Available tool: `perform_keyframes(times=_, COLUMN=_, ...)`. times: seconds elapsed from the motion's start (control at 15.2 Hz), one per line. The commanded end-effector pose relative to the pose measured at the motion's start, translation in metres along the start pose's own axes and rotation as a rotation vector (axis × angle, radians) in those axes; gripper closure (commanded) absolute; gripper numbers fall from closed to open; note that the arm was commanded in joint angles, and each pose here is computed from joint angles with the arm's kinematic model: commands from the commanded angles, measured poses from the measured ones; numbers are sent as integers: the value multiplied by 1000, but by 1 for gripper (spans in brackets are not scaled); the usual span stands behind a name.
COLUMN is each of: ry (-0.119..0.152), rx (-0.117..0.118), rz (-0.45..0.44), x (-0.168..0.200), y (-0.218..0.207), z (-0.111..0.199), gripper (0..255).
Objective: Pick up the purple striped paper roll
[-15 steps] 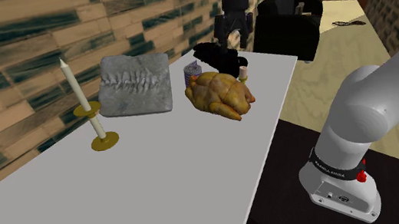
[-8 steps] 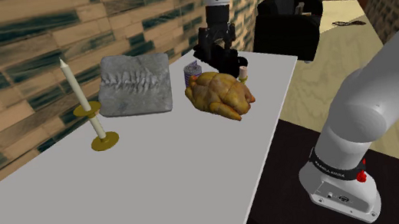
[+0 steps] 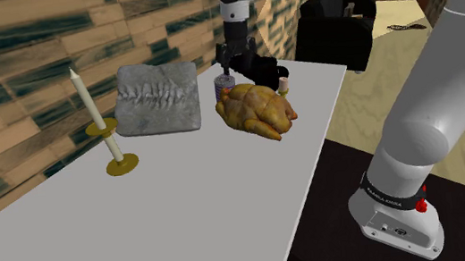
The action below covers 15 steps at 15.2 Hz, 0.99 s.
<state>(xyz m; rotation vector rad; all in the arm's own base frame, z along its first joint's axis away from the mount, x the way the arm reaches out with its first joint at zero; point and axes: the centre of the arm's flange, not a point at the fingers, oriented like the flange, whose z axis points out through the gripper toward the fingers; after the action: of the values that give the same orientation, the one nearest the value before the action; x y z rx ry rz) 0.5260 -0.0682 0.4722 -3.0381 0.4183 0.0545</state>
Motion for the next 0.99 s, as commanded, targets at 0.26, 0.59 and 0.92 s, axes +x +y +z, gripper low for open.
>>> perform_keyframes(times=0.26, ry=26, rx=-21, rz=45, x=71, y=8, z=28, gripper=0)
perform_keyframes(times=0.59, ry=47, rx=-39, rz=82, x=129, y=18, z=49, gripper=0)
perform_keyframes(times=0.92, ry=59, rx=-48, rz=103, x=161, y=25, z=71, gripper=0)
